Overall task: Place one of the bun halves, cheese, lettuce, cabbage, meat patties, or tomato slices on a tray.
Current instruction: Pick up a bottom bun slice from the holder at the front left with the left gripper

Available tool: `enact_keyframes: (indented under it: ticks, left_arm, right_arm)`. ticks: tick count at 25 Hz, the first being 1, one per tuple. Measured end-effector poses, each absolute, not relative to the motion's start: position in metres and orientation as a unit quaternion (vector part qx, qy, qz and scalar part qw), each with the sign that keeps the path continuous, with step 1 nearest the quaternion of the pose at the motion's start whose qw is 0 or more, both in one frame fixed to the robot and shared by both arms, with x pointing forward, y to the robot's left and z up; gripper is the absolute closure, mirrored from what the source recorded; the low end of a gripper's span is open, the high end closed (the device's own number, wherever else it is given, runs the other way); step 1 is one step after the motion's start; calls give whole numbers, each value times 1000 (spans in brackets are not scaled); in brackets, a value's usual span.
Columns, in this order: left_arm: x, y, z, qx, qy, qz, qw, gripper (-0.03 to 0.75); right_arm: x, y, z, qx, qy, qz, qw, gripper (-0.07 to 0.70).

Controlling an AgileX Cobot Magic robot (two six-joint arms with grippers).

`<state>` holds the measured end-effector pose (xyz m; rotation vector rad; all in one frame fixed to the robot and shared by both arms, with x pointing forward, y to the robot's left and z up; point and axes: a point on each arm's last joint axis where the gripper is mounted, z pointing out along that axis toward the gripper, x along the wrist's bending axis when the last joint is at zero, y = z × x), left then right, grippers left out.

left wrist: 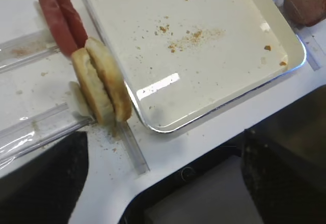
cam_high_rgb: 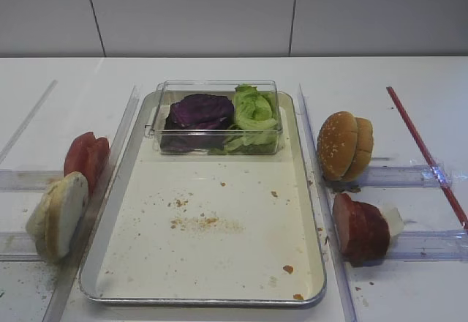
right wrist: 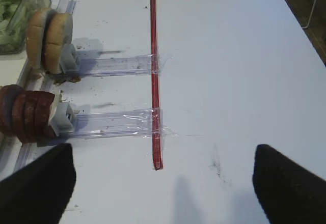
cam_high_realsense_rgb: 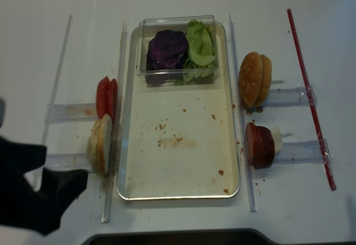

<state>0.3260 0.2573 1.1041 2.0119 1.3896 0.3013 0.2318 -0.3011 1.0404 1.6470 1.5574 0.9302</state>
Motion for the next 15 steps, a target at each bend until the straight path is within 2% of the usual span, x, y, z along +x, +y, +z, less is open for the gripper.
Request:
enact_keyframes:
  ticks: [6,15]
  left_arm:
    - [357,243,1110,782,520,74,334,167]
    - [392,235,1105,783,540,46,306,169]
  right_arm:
    - [232,-301,1040,633,597,358,338,-60]
    - [232,-301,1040,633,597,358,338,-60]
